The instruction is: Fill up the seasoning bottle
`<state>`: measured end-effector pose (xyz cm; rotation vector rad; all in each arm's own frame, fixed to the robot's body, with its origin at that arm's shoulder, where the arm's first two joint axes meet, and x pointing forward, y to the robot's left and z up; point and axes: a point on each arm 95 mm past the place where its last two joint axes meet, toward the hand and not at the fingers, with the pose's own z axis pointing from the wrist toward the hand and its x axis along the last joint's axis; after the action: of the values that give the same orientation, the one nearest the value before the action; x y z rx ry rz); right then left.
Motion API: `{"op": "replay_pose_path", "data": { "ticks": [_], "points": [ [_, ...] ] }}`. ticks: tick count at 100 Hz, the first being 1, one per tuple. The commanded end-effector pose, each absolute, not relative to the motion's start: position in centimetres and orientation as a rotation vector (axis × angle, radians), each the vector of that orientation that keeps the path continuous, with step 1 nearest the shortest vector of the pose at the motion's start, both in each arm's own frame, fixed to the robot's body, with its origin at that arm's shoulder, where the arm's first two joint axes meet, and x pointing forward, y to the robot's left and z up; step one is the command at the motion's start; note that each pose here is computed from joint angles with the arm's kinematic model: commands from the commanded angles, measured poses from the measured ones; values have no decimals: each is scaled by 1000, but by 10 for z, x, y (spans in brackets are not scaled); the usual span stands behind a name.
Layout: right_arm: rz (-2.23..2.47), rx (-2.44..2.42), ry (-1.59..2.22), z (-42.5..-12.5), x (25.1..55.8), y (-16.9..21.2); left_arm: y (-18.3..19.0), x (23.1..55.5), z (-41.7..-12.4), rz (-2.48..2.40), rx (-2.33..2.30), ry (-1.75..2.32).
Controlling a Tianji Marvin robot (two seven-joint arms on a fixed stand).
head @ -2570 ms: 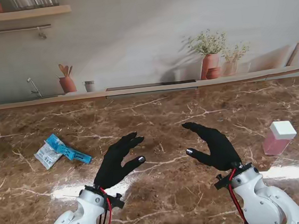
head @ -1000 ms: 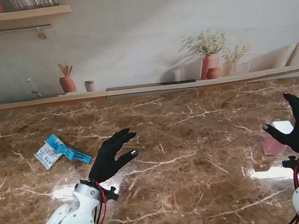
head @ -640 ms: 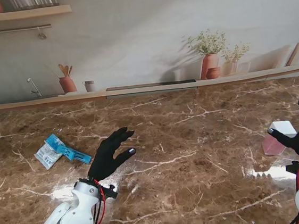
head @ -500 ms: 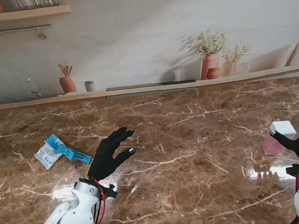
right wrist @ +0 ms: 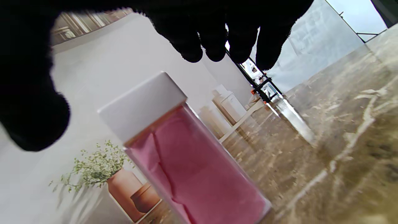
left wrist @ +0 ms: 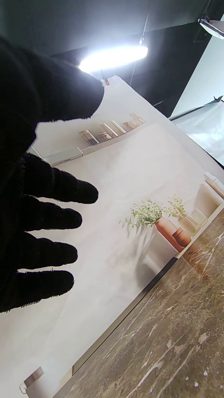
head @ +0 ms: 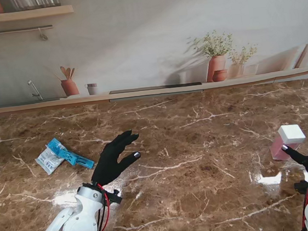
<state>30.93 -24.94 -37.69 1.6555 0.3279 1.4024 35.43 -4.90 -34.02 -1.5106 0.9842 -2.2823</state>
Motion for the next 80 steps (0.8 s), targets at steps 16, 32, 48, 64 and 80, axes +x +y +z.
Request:
{"op": "replay_pose_path", "data": {
  "ticks": [16, 32, 48, 64, 80],
  "points": [
    [1371, 1767, 335, -406, 309, -244, -51, 352, -343, -2271, -1524, 989],
    [1388, 1792, 330, -417, 322, -238, -50, 353, -343, -2269, -1525, 987],
    [1398, 1784, 324, -421, 337, -236, -51, 354, -344, -2275, -1524, 980],
    [1411, 1763, 297, -422, 351, -238, -52, 354, -344, -2275, -1518, 972],
    [1415, 1764, 218, -425, 361, -240, -53, 356, -344, -2271, -1528, 976]
  ]
}}
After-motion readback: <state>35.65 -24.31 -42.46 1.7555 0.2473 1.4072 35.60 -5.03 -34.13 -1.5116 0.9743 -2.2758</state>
